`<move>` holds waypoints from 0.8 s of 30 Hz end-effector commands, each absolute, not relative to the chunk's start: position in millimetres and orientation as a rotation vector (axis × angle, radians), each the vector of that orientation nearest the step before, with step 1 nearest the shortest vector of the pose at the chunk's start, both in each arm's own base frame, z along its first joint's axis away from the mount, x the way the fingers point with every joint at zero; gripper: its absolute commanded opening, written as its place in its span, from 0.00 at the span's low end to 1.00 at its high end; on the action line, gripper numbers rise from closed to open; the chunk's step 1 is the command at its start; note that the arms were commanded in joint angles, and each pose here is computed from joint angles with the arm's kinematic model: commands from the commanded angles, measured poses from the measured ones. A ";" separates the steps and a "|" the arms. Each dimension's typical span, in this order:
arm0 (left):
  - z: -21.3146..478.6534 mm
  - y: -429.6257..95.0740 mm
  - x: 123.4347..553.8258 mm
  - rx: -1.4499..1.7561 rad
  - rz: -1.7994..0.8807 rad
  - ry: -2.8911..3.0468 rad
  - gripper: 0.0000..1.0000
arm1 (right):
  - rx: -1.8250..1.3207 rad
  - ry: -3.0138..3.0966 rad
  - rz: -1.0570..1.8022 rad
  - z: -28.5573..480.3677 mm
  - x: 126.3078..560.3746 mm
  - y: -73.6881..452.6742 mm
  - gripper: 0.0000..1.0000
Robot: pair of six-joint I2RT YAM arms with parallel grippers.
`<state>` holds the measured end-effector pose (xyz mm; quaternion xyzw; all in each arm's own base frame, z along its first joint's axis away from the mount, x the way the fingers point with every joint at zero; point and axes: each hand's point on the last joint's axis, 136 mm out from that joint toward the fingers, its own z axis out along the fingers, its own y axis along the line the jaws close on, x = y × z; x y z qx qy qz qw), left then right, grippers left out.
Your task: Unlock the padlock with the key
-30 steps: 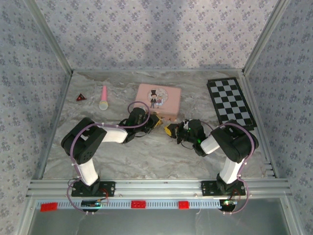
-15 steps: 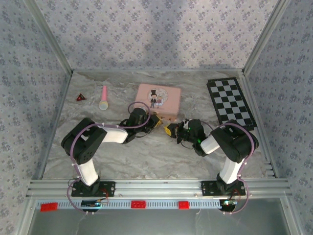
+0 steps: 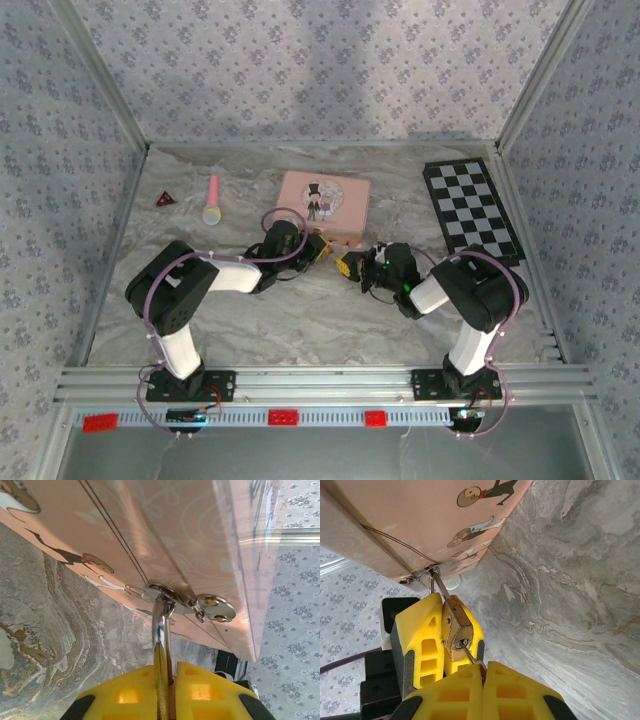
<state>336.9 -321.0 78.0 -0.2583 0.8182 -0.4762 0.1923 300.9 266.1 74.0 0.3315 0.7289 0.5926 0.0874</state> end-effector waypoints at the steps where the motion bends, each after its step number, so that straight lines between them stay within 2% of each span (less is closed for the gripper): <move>1: 127.8 -342.1 333.6 -0.609 -1.502 2.179 0.07 | 0.930 2.117 1.829 92.3 310.5 276.6 0.00; 24: 129.0 -345.2 329.4 -0.594 -1.511 2.189 0.05 | 0.923 2.088 1.849 101.2 318.4 275.3 0.00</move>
